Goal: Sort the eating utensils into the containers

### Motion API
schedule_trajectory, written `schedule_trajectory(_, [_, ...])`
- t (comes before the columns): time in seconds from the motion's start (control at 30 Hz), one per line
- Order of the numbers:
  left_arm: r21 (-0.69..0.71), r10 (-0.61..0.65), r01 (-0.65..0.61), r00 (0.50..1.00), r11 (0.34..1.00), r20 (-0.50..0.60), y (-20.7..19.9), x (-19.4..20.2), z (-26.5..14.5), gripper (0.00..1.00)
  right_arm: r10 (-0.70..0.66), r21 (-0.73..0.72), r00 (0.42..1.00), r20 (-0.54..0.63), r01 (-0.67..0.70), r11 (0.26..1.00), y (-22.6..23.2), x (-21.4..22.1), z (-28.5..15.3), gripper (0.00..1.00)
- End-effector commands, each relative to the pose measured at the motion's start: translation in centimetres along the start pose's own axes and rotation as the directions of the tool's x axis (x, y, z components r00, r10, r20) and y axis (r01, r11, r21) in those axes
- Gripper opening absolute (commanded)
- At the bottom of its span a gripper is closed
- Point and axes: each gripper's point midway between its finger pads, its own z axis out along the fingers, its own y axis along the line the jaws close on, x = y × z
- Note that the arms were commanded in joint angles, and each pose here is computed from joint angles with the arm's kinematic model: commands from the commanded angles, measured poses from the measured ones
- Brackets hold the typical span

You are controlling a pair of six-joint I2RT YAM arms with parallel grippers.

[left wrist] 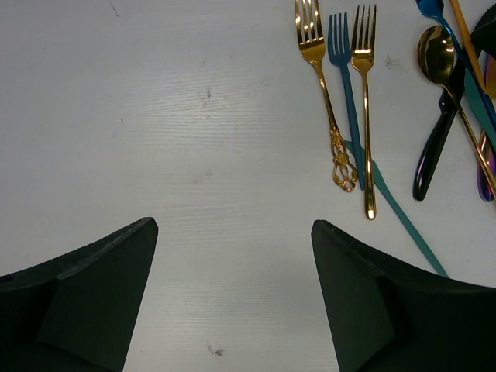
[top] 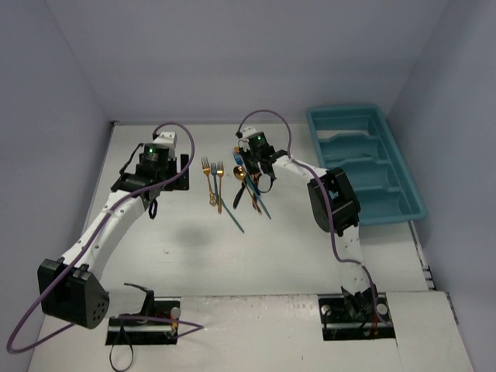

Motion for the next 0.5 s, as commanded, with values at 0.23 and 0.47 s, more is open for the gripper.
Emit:
schedule_trajectory(0.23, [0.014,-0.025,0.024,0.997,1.0,0.072,-0.22,-2.79,-0.76,0.78,-0.031,-0.031,0.996,0.079,0.033,0.999,0.83,-2.96,0.09,0.17])
schedule_trajectory(0.47, [0.014,-0.023,0.022,0.997,1.0,0.067,-0.23,-2.65,-0.7,0.78,-0.04,-0.01,0.996,0.08,0.041,0.999,0.81,-3.03,0.05,0.17])
